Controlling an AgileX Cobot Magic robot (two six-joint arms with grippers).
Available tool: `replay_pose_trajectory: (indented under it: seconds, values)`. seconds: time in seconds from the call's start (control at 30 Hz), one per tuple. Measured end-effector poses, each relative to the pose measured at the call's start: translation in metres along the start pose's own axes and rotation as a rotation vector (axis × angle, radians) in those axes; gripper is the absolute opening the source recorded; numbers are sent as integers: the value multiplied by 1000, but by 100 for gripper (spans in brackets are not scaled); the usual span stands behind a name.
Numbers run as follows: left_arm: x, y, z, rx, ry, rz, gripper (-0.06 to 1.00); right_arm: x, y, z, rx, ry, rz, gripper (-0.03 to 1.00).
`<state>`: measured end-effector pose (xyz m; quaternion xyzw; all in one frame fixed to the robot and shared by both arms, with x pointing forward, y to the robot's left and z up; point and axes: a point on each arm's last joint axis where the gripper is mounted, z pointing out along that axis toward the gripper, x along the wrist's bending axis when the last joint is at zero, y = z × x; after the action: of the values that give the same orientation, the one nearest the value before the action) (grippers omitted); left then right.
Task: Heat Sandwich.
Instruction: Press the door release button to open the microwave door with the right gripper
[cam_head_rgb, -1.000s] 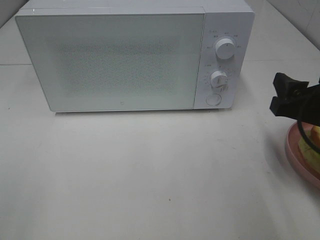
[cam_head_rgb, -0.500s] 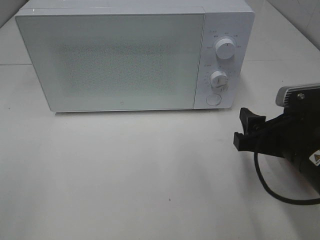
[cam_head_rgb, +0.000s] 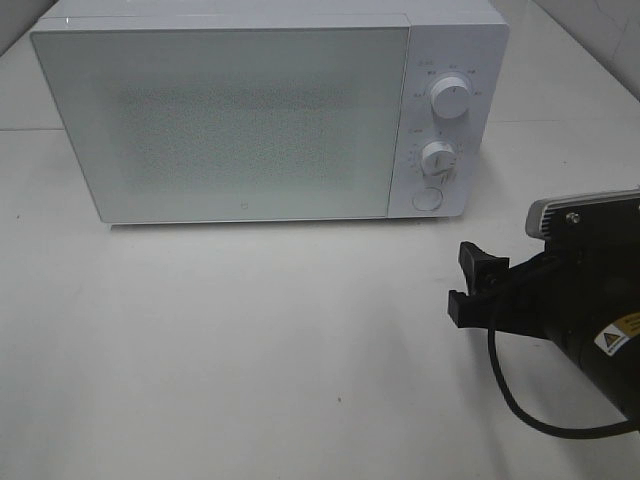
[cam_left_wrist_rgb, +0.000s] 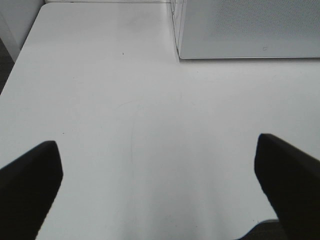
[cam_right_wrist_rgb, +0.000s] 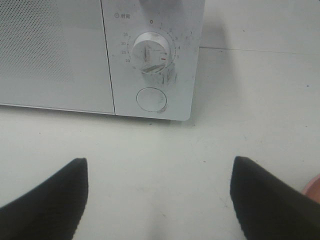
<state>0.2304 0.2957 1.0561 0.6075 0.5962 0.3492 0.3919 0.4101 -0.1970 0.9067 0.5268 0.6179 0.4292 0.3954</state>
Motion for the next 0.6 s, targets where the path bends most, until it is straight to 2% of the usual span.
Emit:
replay_pose_trajectory:
  seconds: [0.1, 0.27, 0.3, 0.33, 0.43, 0.47, 0.5, 0.57, 0.6]
  values:
    - [0, 0, 0, 0, 0, 0, 99, 0, 0, 0, -1, 0, 36, 76]
    - [0, 0, 0, 0, 0, 0, 99, 0, 0, 0, -1, 0, 220, 76]
    - [0, 0, 0, 0, 0, 0, 99, 0, 0, 0, -1, 0, 220, 76]
    - [0, 0, 0, 0, 0, 0, 99, 0, 0, 0, -1, 0, 339, 76]
    - [0, 0, 0, 0, 0, 0, 99, 0, 0, 0, -1, 0, 520, 76]
    - [0, 0, 0, 0, 0, 0, 99, 0, 0, 0, -1, 0, 673, 76]
    - [0, 0, 0, 0, 0, 0, 99, 0, 0, 0, -1, 0, 673, 76]
    - [0, 0, 0, 0, 0, 0, 99, 0, 0, 0, -1, 0, 831, 76]
    - [0, 0, 0, 0, 0, 0, 99, 0, 0, 0, -1, 0, 970, 76]
